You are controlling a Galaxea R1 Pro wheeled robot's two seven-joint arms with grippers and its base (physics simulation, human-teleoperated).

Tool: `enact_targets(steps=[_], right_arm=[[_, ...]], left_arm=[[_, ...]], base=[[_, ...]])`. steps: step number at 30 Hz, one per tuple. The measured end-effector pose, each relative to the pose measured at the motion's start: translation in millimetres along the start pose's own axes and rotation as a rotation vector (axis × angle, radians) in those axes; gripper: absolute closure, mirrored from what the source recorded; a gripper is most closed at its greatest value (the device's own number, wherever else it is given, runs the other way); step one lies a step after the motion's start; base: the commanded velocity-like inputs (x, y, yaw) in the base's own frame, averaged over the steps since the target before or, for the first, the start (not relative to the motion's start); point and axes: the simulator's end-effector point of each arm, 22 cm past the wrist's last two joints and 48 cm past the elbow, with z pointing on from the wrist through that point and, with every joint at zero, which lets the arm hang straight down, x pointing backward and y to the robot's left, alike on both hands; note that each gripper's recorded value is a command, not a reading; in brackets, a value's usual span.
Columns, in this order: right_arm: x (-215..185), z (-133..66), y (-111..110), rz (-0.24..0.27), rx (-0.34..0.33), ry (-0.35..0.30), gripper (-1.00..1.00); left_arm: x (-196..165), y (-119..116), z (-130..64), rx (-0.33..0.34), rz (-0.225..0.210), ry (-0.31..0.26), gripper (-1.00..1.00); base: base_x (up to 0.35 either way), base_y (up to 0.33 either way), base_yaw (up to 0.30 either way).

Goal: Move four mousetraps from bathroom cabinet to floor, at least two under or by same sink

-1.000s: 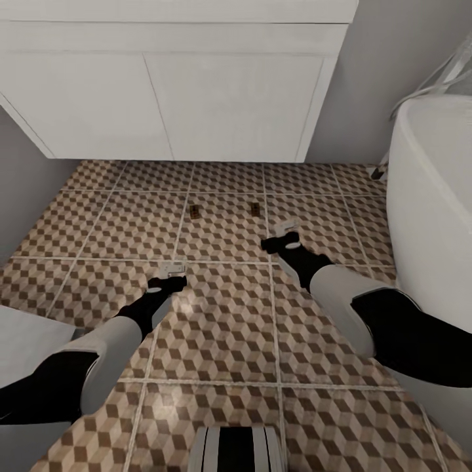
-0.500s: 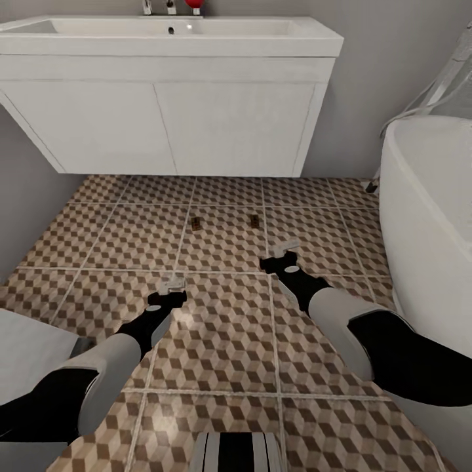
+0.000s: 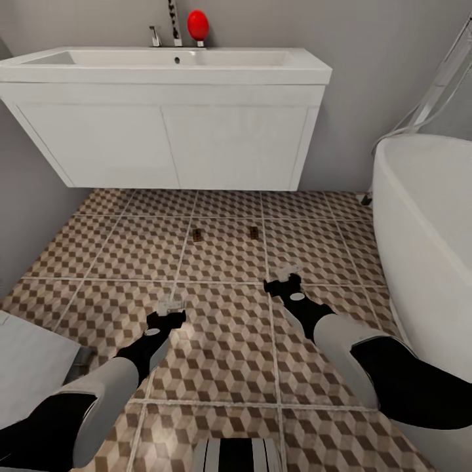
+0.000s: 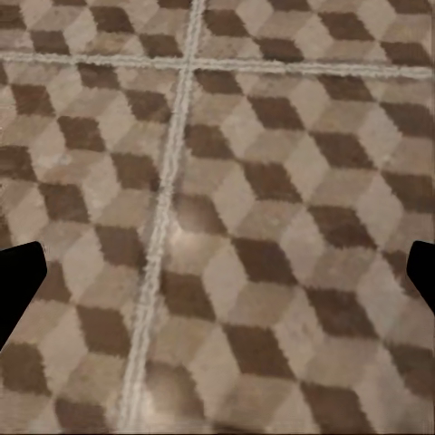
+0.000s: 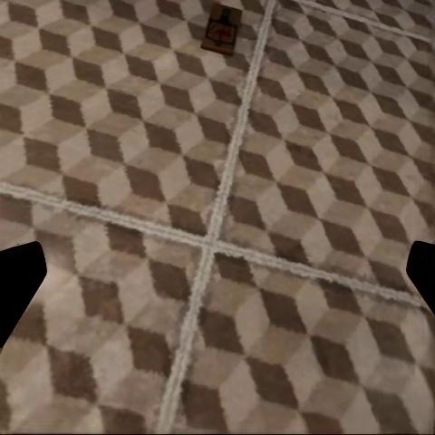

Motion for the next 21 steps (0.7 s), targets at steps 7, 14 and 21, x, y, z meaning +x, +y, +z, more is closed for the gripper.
enact_targets(steps=[7,14,21], right_arm=[[15,-14.8,3,0.002,-0.051,-0.019,-1.0],[49,-31.7,-10,-0.011,-0.082,0.003,-1.0],[72,-50.2,-8,-0.01,-0.085,-0.006,-1.0]], left_arm=[[23,4,-15.3,-0.003,0.002,0.015,-1.0],[52,9,-33.8,-0.005,0.001,0.012,-1.0],[70,12,-49.2,-0.005,0.002,0.014,-1.0]], base=[[0.0,0.0,0.0],[0.0,0.0,0.0],[0.0,0.0,0.0]])
